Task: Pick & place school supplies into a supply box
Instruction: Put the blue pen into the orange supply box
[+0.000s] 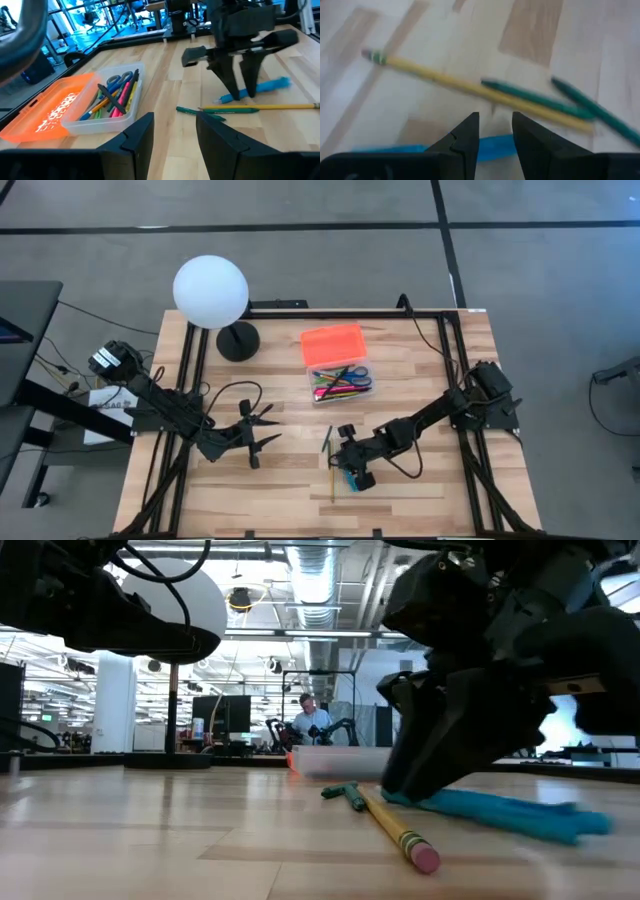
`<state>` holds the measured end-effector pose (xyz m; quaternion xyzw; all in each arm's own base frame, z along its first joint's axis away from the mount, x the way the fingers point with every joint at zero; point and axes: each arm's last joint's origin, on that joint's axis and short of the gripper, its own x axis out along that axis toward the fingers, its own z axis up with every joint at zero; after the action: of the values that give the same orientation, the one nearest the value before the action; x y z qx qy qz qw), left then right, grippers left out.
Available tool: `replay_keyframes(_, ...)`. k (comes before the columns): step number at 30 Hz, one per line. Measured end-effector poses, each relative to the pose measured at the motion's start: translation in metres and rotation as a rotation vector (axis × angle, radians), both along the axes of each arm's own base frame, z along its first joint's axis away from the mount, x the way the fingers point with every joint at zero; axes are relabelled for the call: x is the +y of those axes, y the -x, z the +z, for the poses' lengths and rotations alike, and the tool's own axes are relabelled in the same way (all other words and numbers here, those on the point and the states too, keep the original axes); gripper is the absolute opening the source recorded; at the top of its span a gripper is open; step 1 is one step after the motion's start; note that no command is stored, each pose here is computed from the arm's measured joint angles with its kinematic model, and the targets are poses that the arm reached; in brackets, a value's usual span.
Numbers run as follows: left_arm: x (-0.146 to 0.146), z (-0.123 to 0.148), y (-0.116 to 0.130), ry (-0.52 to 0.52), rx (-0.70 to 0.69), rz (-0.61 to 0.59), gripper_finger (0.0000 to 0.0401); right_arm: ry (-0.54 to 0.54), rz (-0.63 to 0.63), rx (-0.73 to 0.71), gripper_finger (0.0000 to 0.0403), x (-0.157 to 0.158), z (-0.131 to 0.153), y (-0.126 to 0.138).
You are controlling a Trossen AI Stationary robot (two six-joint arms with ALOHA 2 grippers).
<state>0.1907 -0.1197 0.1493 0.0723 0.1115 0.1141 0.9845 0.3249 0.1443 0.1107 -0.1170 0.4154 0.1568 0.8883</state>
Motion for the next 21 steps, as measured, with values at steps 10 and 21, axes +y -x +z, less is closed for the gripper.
replay_keyframes(10,0.000,0.000,0.000,0.006,0.003,-0.012,0.0141,0.073,0.000,0.060,0.0111,0.009,0.013,0.021)
replay_keyframes(21,0.000,0.000,0.000,0.011,0.001,-0.011,0.0141,0.239,-0.337,-0.033,0.0111,0.002,0.058,0.049)
